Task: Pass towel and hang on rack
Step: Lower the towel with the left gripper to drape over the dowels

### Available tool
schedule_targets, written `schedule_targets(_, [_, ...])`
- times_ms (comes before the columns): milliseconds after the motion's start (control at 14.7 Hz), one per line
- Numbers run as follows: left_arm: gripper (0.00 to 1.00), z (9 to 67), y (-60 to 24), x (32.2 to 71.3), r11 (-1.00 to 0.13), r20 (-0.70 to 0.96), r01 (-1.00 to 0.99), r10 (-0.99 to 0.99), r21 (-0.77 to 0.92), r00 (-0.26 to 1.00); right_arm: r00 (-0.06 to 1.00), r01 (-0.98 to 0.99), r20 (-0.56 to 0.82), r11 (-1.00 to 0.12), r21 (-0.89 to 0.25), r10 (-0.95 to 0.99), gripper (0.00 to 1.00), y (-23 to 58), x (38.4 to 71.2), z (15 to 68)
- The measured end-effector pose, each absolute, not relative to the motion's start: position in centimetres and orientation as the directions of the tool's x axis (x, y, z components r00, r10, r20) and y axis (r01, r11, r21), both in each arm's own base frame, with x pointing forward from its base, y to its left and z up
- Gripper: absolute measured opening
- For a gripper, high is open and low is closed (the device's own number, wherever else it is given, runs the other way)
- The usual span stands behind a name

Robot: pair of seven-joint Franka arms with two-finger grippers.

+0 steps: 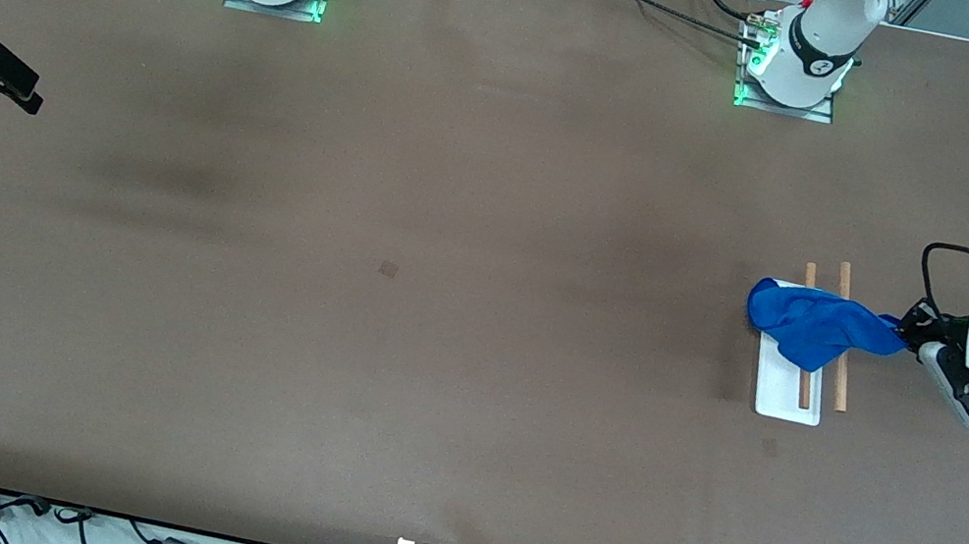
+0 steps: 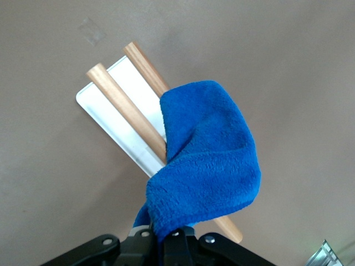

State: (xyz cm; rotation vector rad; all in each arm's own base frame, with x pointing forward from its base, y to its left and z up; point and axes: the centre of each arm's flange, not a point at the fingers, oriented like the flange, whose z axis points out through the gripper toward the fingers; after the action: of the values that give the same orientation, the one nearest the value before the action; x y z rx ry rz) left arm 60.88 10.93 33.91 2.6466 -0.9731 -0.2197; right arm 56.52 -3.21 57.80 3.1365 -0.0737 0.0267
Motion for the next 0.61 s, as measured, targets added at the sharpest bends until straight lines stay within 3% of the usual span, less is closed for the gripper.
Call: schedule_targets(612, [0.05, 31.8, 10.4, 60.8, -0.731, -0.007, -0.615, -0.646, 0.295, 0.764, 0.999, -0.045, 0.021, -0.999, 0.006, -0.045, 1.00, -3.2, 56.4, 58.0])
